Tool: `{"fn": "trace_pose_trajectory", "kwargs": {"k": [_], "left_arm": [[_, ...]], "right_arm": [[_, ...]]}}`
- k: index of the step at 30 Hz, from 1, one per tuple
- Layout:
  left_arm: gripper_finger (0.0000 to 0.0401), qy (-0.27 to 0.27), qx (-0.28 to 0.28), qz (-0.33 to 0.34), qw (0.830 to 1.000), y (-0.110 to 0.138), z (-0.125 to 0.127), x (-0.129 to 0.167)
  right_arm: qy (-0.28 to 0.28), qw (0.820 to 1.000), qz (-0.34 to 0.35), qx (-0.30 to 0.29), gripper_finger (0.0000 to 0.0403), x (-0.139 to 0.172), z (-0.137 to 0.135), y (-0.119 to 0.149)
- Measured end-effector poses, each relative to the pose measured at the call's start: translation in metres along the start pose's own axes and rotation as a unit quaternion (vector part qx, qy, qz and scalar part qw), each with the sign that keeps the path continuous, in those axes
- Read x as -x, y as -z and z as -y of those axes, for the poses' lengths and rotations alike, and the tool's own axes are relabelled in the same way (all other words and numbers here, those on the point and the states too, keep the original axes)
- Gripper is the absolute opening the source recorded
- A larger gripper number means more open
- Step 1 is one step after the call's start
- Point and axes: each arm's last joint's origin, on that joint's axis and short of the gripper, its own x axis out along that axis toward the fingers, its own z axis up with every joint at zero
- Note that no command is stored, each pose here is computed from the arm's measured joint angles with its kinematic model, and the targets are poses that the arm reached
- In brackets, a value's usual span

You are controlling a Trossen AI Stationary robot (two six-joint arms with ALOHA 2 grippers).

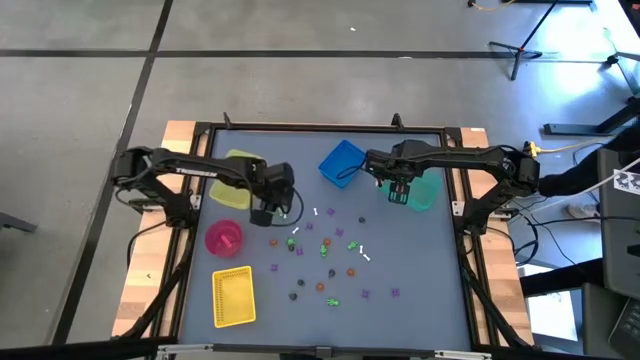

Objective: Sort Halloween decoration
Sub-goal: Put the green skeleton toy into the yellow bin

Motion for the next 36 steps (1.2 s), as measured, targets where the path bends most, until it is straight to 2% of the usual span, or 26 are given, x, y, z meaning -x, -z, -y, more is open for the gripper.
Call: {"fn": "trace_pose_trajectory", "kwargs": {"k": [7,13,22,29,36], "left_arm": [[0.0116,0.012,-0.126,-0.040,0.991,-0.003,0.007,-0.022],[0.0116,0.031,-0.177,-0.061,0.982,-0.004,0.013,-0.037],[0.0116,0.019,-0.185,-0.086,0.979,-0.004,0.014,-0.051],[0.0115,0.027,-0.181,-0.082,0.980,-0.005,0.014,-0.052],[0.0080,0.028,-0.175,-0.083,0.981,-0.004,0.015,-0.052]], "right_arm": [[0.001,1.000,0.015,-0.005,0.0231,0.000,0.000,-0.003],[0.001,1.000,0.021,-0.007,0.0231,0.000,0.000,-0.004],[0.000,1.000,0.022,-0.007,0.0231,0.000,0.000,-0.004],[-0.028,0.999,0.026,-0.007,0.0231,0.000,-0.001,-0.005],[-0.038,0.999,0.026,-0.007,0.0231,0.000,-0.002,-0.005]]}}
